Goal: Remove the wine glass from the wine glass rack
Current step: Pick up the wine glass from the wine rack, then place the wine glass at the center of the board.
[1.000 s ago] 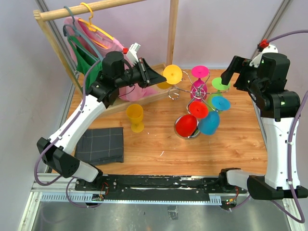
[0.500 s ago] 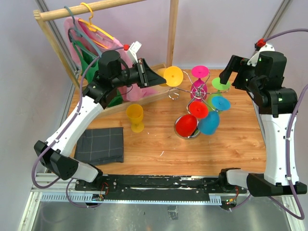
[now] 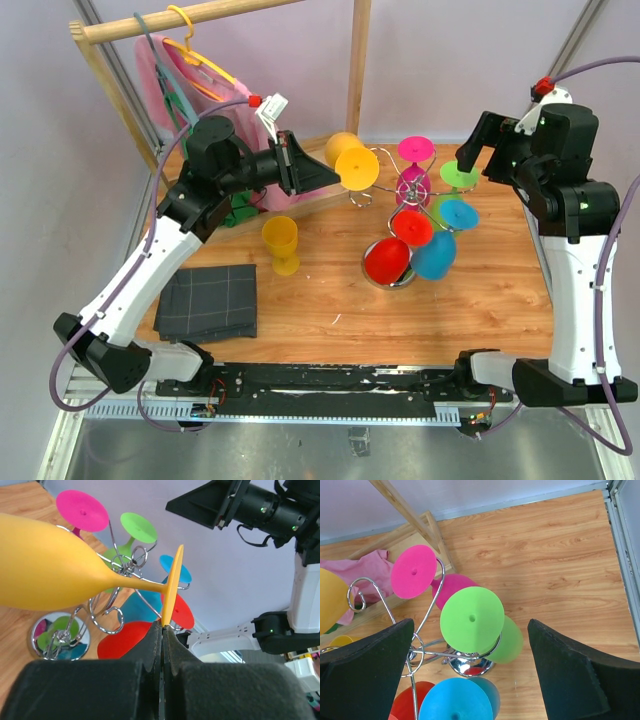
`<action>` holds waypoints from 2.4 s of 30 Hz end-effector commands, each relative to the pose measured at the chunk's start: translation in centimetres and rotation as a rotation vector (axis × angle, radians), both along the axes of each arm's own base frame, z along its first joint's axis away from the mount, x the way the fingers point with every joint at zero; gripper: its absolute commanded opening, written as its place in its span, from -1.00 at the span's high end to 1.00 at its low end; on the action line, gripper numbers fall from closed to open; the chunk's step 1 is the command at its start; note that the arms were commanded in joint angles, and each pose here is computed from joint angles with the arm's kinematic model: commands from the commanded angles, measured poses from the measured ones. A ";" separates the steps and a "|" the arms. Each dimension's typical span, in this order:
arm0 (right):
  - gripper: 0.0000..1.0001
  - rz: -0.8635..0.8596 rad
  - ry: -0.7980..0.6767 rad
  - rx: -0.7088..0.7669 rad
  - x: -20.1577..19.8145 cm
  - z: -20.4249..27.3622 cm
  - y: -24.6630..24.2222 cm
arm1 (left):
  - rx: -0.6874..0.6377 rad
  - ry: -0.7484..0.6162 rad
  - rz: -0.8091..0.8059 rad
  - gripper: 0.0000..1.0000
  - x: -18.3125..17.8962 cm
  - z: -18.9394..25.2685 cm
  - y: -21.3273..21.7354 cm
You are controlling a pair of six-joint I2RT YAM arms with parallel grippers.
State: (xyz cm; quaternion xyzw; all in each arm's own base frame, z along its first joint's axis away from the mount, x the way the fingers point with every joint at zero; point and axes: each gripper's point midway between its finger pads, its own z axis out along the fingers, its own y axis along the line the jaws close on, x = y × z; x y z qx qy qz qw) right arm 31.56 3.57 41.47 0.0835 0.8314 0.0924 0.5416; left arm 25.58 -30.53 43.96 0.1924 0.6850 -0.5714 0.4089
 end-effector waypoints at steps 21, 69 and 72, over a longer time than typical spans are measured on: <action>-0.97 -0.005 -0.044 0.016 0.5 1.5 -0.2 | 0.029 0.000 0.113 0.99 0.8 -3.2 1.1; -0.97 0.010 -0.049 0.020 1.3 3.0 0.2 | 0.194 0.054 0.312 1.00 3.1 -9.0 4.1; -0.97 0.014 -0.048 0.021 1.4 3.1 0.3 | 0.210 0.043 0.322 0.99 3.2 -9.1 4.4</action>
